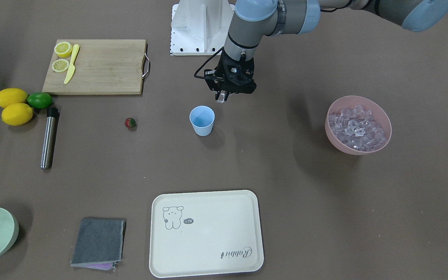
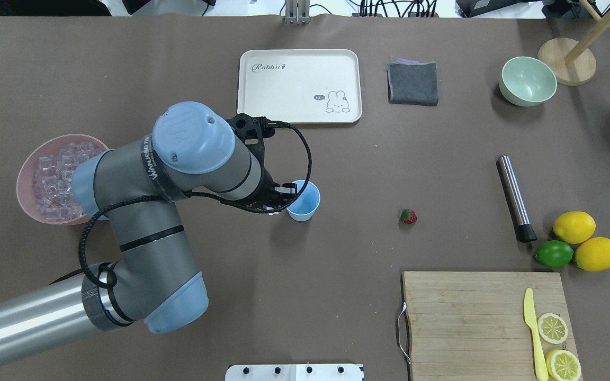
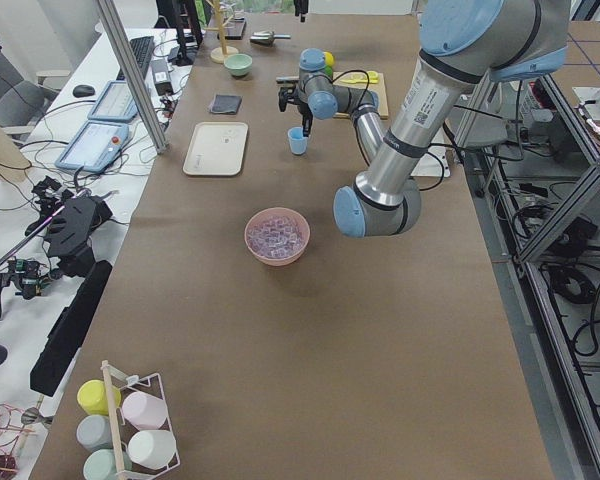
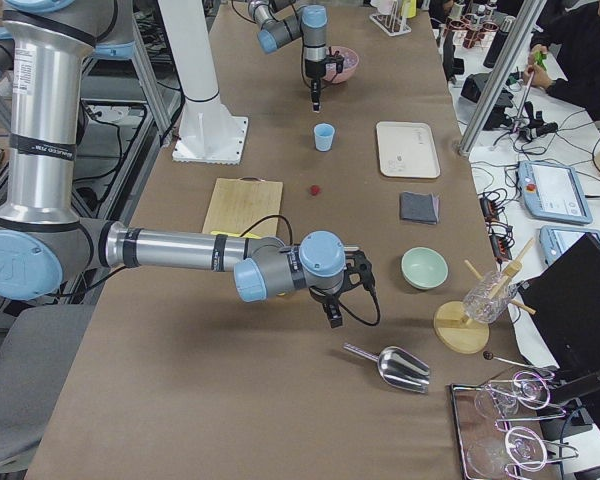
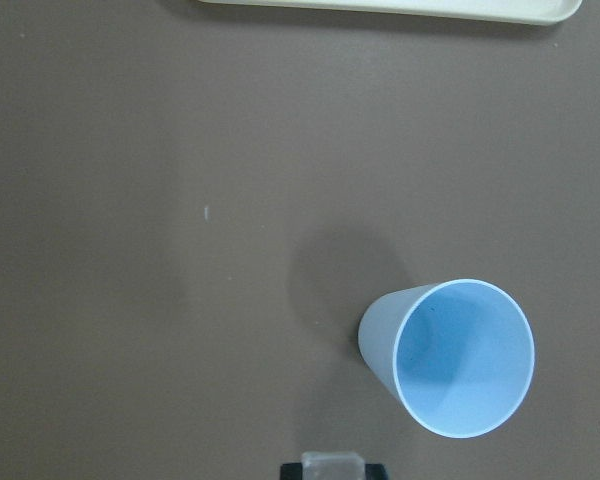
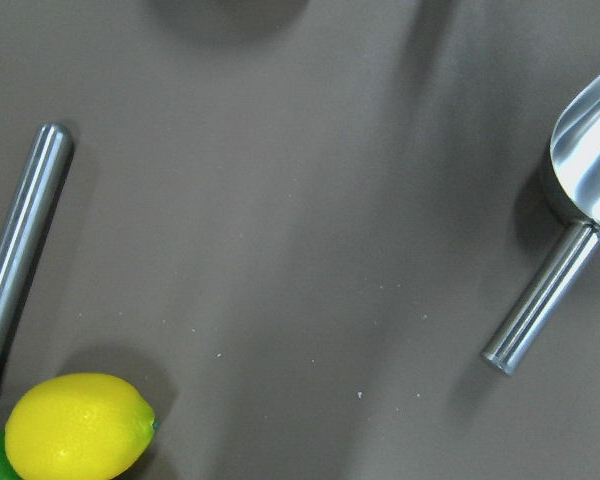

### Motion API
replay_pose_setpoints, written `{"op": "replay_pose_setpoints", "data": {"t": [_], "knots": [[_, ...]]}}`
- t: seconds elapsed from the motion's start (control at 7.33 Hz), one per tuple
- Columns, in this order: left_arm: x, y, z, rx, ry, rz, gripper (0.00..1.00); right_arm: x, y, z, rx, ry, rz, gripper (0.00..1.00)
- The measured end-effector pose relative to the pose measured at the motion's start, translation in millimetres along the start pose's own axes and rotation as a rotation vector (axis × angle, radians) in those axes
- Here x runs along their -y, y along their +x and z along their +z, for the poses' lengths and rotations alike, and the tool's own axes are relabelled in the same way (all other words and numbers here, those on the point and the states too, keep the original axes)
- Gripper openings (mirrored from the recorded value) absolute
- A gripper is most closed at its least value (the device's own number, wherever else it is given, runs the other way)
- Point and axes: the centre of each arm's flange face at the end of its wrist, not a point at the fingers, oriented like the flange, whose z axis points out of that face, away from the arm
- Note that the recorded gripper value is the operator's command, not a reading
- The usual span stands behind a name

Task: Mash ice and strawberries in cup

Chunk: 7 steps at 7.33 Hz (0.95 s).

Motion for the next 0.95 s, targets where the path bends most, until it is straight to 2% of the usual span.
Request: {"op": "replay_pose_setpoints", "data": {"t": [0.27, 0.41, 0.55, 0.68, 0.82, 0.95], "knots": [[6, 17, 18, -0.012, 0.016, 0.003, 0.00, -1, -2, 0, 0.003, -0.002, 0.002, 1.00], [9, 22, 23, -0.016, 0.023, 0.005, 0.31, -3, -1, 1, 0.004, -0.004, 0.004, 1.00], [11, 24, 27, -0.021, 0.027, 0.008, 0.75, -4, -1, 2, 0.004, -0.005, 0.005, 1.00], [13, 25, 31, -0.023, 0.032, 0.010, 0.88, -5, -1, 2, 0.004, -0.006, 0.006, 1.00], [14, 24, 33, -0.022, 0.039, 0.010, 0.95, -6, -1, 2, 0.004, -0.007, 0.007, 1.00], [16, 24, 30, -0.023, 0.050, 0.010, 0.95, -6, -1, 2, 0.004, -0.007, 0.007, 1.00]]}}
